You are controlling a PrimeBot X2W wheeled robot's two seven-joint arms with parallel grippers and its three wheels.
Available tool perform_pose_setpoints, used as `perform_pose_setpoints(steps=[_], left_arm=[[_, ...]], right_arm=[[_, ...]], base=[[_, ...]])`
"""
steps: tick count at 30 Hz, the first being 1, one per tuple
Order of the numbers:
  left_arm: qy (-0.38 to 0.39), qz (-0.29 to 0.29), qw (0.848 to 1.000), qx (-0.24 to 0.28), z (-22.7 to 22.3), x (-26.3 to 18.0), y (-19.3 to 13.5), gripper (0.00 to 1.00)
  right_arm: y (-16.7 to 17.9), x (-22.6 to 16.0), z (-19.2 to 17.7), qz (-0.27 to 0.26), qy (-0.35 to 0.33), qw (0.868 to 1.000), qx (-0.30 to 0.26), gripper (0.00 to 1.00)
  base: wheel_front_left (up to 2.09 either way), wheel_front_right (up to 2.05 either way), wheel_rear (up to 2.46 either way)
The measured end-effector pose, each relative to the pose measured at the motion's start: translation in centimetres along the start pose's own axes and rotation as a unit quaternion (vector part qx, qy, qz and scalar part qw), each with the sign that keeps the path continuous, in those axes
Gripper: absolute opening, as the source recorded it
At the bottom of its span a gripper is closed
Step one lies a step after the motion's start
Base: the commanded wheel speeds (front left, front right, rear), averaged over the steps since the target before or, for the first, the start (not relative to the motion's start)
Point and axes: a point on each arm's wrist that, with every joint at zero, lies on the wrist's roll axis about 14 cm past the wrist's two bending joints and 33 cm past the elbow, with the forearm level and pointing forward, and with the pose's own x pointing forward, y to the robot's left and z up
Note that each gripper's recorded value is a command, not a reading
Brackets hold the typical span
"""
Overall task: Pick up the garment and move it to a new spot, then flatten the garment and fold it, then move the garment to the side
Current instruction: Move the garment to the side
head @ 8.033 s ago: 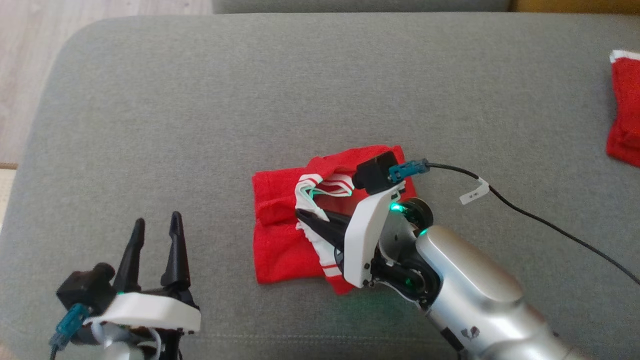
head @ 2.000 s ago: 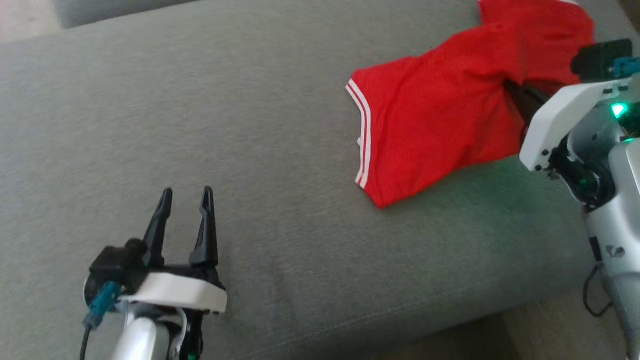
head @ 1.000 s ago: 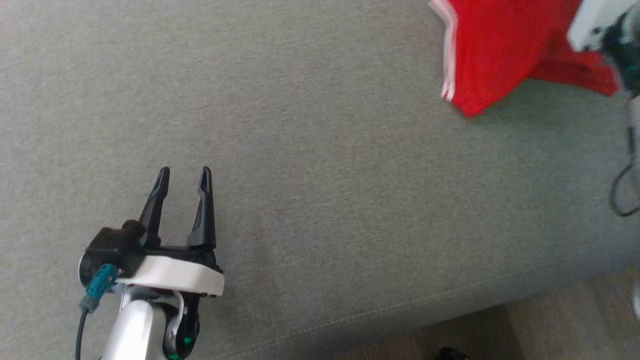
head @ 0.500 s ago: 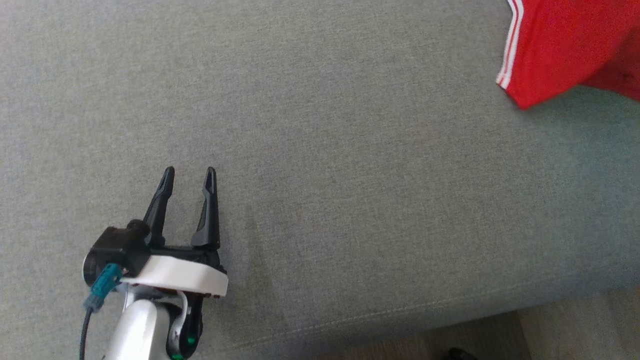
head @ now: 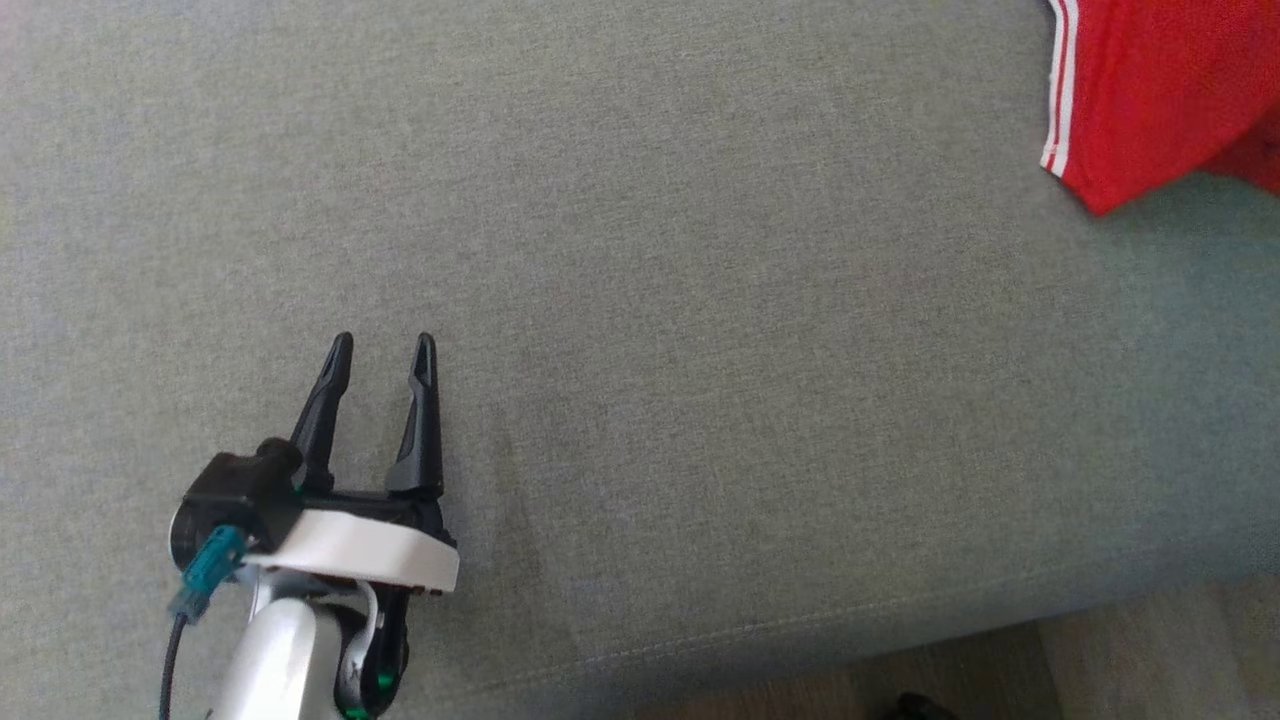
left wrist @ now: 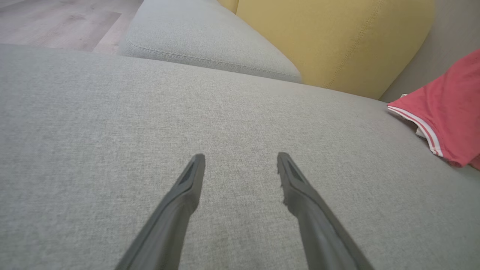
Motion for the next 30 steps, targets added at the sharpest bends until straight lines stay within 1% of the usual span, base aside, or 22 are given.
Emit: perform_pose_setpoints(steps=[1,2,3,4,5,6,7,12,18,22,28,29,30], left_arm=[[0.001,0.0,1.0,0.0,0.0,0.0,0.0,1.0],[0.001,0.0,1.0,0.0,-0.1,0.0,0.0,1.0],[0.001,0.0,1.0,-0.001,-0.1,0.1,0.1,1.0],[0.001,0.001,1.0,-0.001,-0.1,0.2,0.1,1.0],[0.0,0.001,1.0,-0.001,-0.1,0.3,0.2,1.0],[0.0,0.002,1.0,-0.001,-0.1,0.4,0.2,1.0],[0.0,0.002,1.0,-0.001,-0.1,0.4,0.3,1.0],[0.006,0.008,1.0,-0.005,-0.5,0.3,0.7,1.0],[0.007,0.012,1.0,-0.005,-0.6,0.2,1.0,1.0],[0.004,0.013,1.0,-0.004,-0.3,0.2,1.1,1.0],[-0.002,0.015,1.0,0.0,0.2,0.2,1.1,1.0],[-0.002,0.015,1.0,0.0,0.2,0.2,1.1,1.0],[-0.007,0.015,1.0,0.002,0.6,0.1,1.1,1.0]], right_arm=[[-0.1,0.1,-0.1,-0.002,0.001,1.0,-0.005,0.0],[0.0,0.1,-0.1,-0.004,0.003,1.0,-0.011,0.09],[0.0,0.2,-0.2,-0.005,0.005,1.0,-0.016,0.25],[0.1,0.4,-0.3,-0.006,0.006,1.0,-0.018,0.39],[0.1,0.5,-0.3,-0.007,0.007,1.0,-0.02,0.47],[0.1,0.6,-0.4,-0.008,0.01,1.0,-0.024,0.85],[0.2,0.7,-0.5,-0.009,0.014,0.999,-0.028,1.0],[0.3,1.1,-0.8,-0.017,0.027,0.999,-0.041,1.0],[0.5,1.3,-0.5,-0.02,0.023,0.999,-0.04,1.0],[1.3,1.3,-0.7,-0.014,0.022,0.999,-0.035,1.0],[1.5,0.8,1.1,-0.01,-0.026,1.0,0.0,1.0],[1.5,0.8,1.1,-0.01,-0.026,1.0,0.0,1.0],[1.6,0.4,1.6,-0.008,-0.047,0.999,0.016,1.0]], base=[[0.0,0.0,0.0],[0.0,0.0,0.0],[0.0,0.0,0.0],[0.0,0.0,0.0],[0.0,0.0,0.0],[0.0,0.0,0.0],[0.0,0.0,0.0],[0.0,0.0,0.0],[0.0,0.0,0.0],[0.0,0.0,0.0],[0.0,0.0,0.0],[0.0,0.0,0.0],[0.0,0.0,0.0]])
